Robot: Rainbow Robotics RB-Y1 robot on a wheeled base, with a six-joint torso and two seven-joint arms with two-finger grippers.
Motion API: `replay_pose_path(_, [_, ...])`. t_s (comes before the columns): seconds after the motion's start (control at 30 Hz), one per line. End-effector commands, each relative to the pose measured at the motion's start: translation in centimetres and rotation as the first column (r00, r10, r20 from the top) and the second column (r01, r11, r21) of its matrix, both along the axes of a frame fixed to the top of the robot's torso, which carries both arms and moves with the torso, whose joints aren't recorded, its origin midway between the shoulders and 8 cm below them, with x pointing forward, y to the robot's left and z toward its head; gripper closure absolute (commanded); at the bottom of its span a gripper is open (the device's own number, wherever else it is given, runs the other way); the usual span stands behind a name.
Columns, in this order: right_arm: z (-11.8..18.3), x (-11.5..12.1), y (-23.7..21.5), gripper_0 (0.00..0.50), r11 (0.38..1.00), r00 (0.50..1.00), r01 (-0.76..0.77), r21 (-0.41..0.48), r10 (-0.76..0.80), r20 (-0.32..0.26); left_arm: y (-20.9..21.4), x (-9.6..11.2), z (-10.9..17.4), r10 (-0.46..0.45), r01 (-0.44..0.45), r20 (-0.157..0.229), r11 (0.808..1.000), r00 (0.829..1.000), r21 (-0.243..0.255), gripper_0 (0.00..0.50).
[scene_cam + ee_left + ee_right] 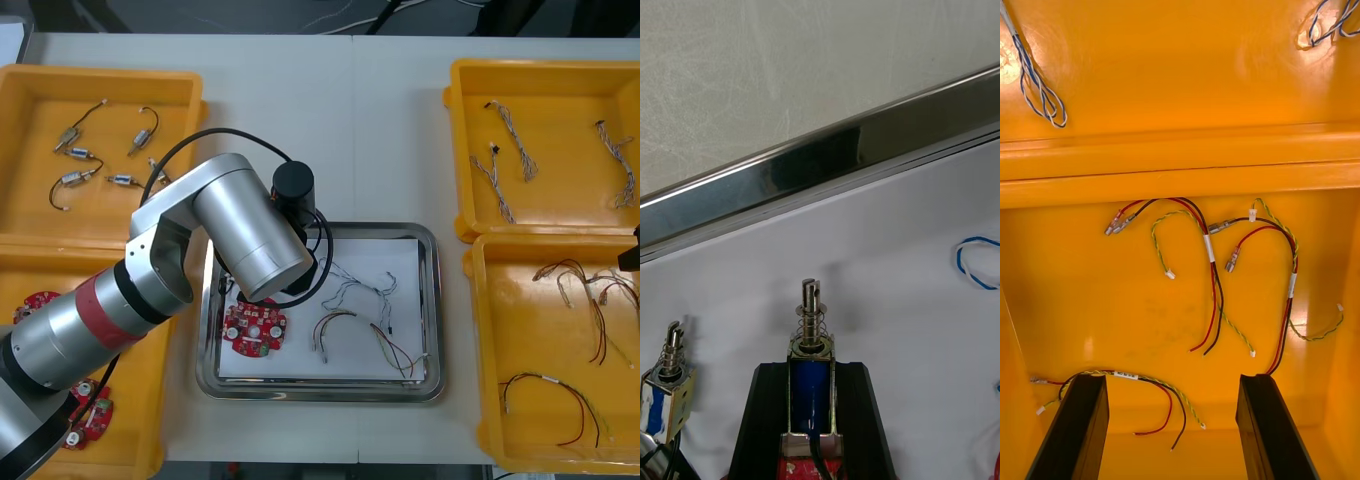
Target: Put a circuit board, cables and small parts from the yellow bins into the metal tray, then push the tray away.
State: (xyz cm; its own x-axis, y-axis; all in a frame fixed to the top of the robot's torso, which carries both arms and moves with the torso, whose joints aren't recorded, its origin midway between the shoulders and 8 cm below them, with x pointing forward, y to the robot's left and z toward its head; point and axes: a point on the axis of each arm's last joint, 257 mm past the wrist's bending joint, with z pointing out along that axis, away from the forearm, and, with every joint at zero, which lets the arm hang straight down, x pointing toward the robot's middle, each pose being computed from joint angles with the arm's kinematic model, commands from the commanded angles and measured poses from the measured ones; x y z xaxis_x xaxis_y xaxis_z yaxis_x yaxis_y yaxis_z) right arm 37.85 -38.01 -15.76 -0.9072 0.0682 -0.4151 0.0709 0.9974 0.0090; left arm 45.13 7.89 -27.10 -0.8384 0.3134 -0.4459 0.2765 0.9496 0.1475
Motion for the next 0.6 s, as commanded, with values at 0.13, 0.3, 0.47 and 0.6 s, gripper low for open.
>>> replay_pose_path(0.13, [0.79,-0.12,-0.15,0.0,1.0,1.0,-0.004,-0.005,0.004,0.029,-2.24,-0.26,0.4,-0.011,0.011,0.015,0.999,1.0,-0.033,0.5])
replay_pose_path(0.3, [0.79,-0.12,-0.15,0.0,1.0,1.0,-0.004,-0.005,0.004,0.029,-2.22,-0.23,0.41,-0.012,0.012,0.017,0.999,1.0,-0.032,0.37])
replay_pose_path(0.47, [0.79,-0.12,-0.15,0.0,1.0,1.0,-0.004,-0.005,0.004,0.029,-2.18,-0.17,0.44,-0.011,0.011,0.019,0.999,1.0,-0.03,0.026])
replay_pose_path(0.6, [0.79,-0.12,-0.15,0.0,1.0,1.0,-0.004,-0.005,0.004,0.029,-2.22,-0.18,0.48,-0.009,0.01,0.02,0.999,1.0,-0.033,0.0])
